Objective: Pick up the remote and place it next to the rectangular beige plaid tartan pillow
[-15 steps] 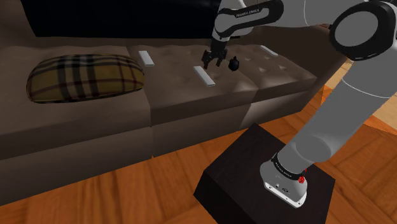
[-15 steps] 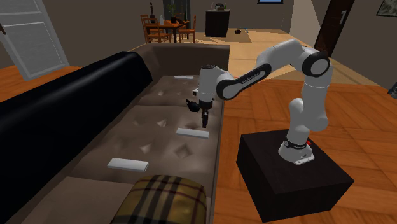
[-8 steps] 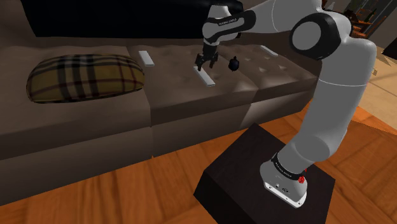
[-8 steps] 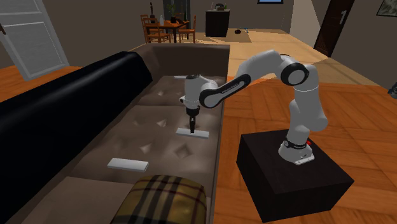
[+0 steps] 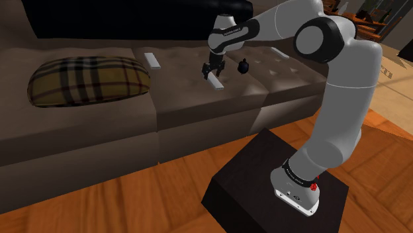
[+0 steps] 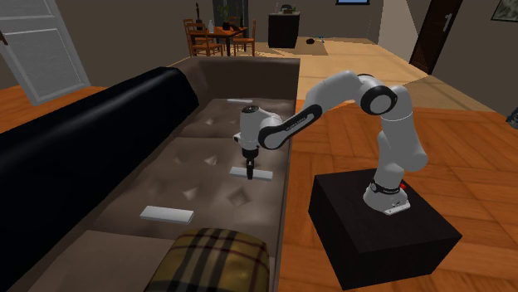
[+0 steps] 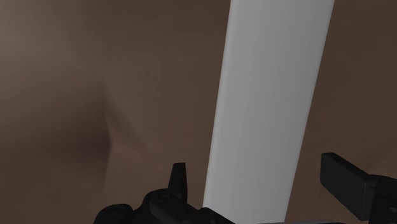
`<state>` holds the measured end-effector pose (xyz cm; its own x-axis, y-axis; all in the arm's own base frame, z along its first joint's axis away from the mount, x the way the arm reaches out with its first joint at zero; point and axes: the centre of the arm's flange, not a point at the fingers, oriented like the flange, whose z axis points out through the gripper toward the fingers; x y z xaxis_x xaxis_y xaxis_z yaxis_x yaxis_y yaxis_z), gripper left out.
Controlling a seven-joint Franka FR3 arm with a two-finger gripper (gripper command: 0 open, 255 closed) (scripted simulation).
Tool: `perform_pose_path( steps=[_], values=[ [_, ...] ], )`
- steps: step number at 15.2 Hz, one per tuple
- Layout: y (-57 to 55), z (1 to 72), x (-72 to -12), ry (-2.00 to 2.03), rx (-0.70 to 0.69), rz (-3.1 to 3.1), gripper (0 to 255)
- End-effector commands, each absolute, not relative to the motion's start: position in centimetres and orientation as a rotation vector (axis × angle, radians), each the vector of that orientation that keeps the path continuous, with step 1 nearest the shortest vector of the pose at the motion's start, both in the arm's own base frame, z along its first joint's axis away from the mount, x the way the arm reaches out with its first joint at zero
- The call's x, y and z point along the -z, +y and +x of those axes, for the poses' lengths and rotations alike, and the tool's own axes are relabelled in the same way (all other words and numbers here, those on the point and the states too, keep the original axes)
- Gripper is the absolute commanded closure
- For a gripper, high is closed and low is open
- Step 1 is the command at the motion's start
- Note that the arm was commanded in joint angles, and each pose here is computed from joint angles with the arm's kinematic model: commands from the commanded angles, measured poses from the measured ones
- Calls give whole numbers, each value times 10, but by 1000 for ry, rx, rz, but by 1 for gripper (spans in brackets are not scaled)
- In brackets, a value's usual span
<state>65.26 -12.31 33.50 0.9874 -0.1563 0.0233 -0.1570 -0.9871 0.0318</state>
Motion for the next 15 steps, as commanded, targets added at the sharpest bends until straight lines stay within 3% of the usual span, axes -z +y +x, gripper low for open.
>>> perform_pose_path(
  steps=[1, 7, 8, 15],
  values=[
    [-124, 653, -331, -244, -33, 3098, 0],
    [-124, 653, -331, -244, -33, 3098, 0],
    [-124, 653, -331, -244, -33, 3098, 255],
    [-124, 653, -331, -244, -33, 3098, 255]
  ],
)
